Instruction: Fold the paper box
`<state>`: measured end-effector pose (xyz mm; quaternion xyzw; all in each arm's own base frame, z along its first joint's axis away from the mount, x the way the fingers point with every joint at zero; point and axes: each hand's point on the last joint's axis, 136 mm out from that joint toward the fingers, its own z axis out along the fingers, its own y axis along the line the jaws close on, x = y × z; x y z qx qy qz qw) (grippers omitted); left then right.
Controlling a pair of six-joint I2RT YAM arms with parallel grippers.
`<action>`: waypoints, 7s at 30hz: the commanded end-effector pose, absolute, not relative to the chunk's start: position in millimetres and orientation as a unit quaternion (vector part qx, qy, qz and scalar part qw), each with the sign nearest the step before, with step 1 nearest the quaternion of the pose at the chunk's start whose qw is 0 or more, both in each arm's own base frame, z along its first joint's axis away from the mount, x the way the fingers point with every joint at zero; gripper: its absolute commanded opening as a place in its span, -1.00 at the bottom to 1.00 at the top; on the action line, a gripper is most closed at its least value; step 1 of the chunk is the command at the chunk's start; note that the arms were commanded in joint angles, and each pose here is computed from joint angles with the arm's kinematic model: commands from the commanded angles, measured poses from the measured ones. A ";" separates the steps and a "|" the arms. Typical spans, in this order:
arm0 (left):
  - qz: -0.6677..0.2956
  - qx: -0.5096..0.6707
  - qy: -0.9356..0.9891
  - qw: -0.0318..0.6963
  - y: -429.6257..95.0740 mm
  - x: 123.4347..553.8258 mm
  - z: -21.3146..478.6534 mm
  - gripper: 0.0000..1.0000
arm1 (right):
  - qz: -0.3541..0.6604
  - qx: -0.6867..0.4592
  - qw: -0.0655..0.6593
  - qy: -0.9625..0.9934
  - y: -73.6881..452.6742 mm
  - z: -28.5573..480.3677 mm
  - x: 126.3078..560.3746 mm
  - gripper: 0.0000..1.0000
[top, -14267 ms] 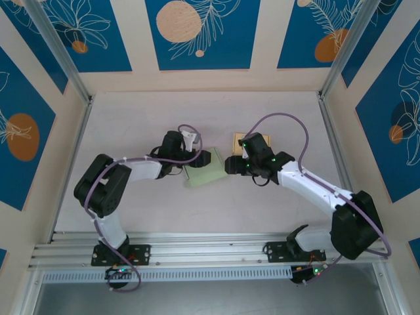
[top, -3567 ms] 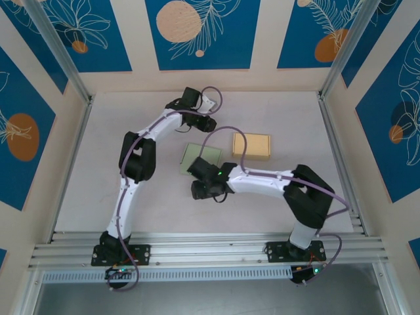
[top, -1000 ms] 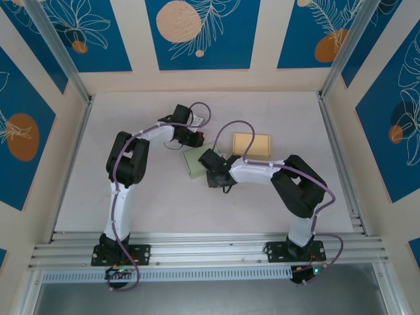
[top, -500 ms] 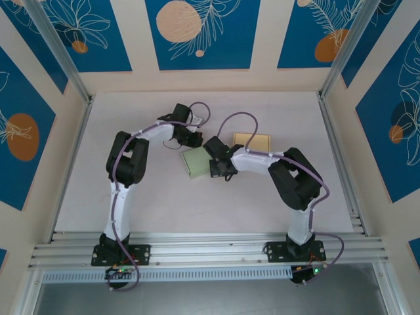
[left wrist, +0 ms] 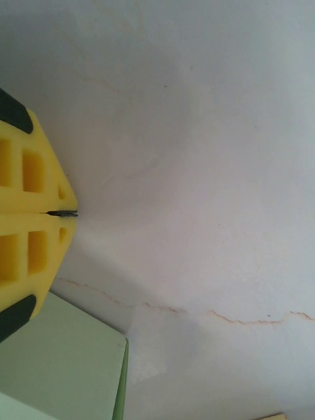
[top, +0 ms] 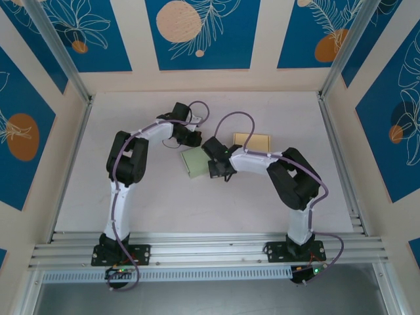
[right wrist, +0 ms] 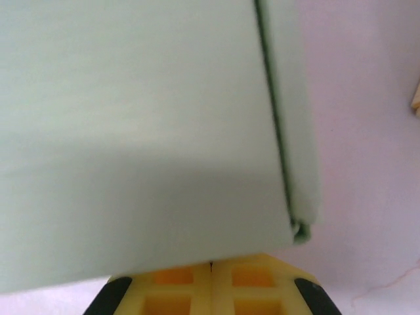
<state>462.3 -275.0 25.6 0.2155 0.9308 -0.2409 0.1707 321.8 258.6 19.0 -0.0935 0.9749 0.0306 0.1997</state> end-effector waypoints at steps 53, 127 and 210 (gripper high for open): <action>-0.327 0.224 0.842 0.366 -195.3 382.4 140.2 0.38 | 0.150 -0.053 0.237 0.958 268.5 117.3 293.8 0.27; -0.072 0.640 0.699 0.310 -220.3 381.4 33.1 -0.79 | 0.276 -0.077 0.112 0.952 306.5 53.3 396.4 0.15; 0.010 0.046 0.828 0.559 -21.6 394.9 87.5 1.00 | 0.012 0.036 0.573 0.818 6.4 121.2 370.6 0.99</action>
